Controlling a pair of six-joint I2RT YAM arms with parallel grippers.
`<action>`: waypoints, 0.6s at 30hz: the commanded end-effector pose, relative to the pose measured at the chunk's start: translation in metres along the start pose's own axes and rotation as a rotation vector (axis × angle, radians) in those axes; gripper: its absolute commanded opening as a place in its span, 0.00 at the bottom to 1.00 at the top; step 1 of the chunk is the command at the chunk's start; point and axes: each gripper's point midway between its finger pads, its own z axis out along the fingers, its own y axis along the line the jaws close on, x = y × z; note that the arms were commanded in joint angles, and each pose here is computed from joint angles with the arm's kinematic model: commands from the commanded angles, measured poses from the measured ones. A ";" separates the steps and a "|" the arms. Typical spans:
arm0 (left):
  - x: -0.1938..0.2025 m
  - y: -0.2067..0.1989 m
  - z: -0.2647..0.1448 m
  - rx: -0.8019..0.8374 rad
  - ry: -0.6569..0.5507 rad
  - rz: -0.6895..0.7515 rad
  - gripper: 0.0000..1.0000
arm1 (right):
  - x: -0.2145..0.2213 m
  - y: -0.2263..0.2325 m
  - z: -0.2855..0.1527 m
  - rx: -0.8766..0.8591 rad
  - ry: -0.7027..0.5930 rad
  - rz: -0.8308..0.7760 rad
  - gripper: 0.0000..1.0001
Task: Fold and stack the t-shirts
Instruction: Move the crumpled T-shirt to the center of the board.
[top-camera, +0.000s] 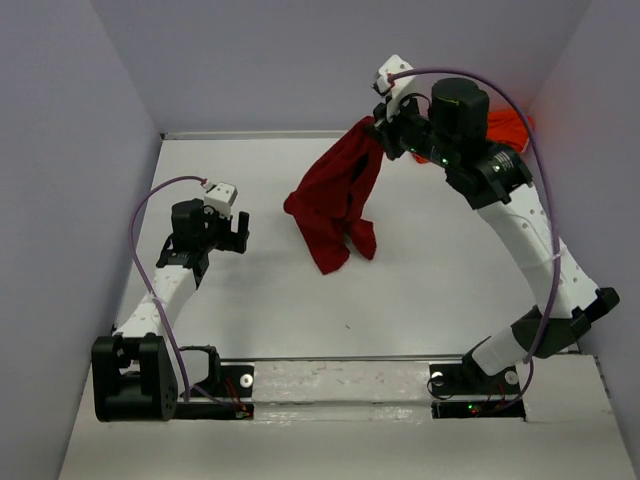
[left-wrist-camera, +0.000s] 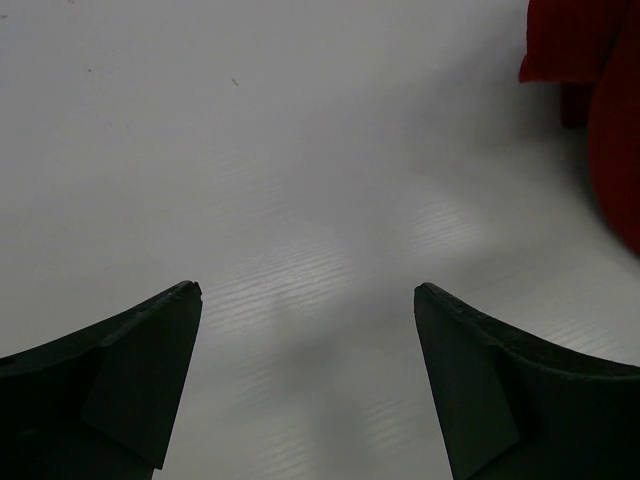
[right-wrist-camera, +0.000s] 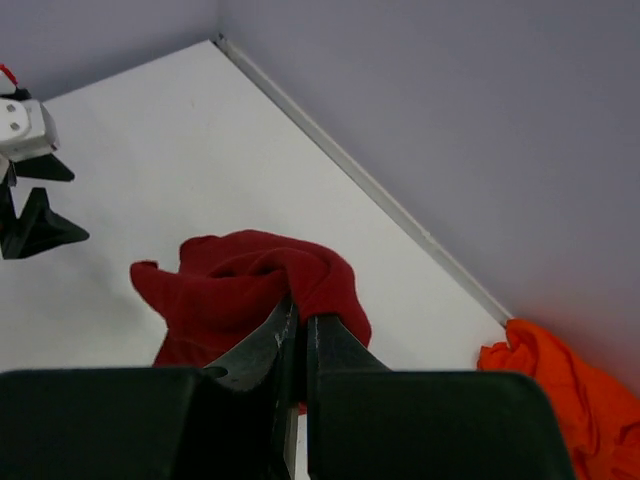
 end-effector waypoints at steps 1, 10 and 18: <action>-0.020 0.005 -0.004 -0.022 -0.062 0.015 0.96 | -0.053 -0.047 -0.044 0.181 -0.152 -0.038 0.00; -0.021 0.005 -0.005 -0.021 -0.066 0.015 0.96 | 0.114 -0.084 -0.006 0.356 0.177 0.000 0.00; -0.022 0.001 -0.005 0.002 -0.070 0.014 0.97 | 0.282 -0.069 0.006 0.344 0.451 0.056 0.00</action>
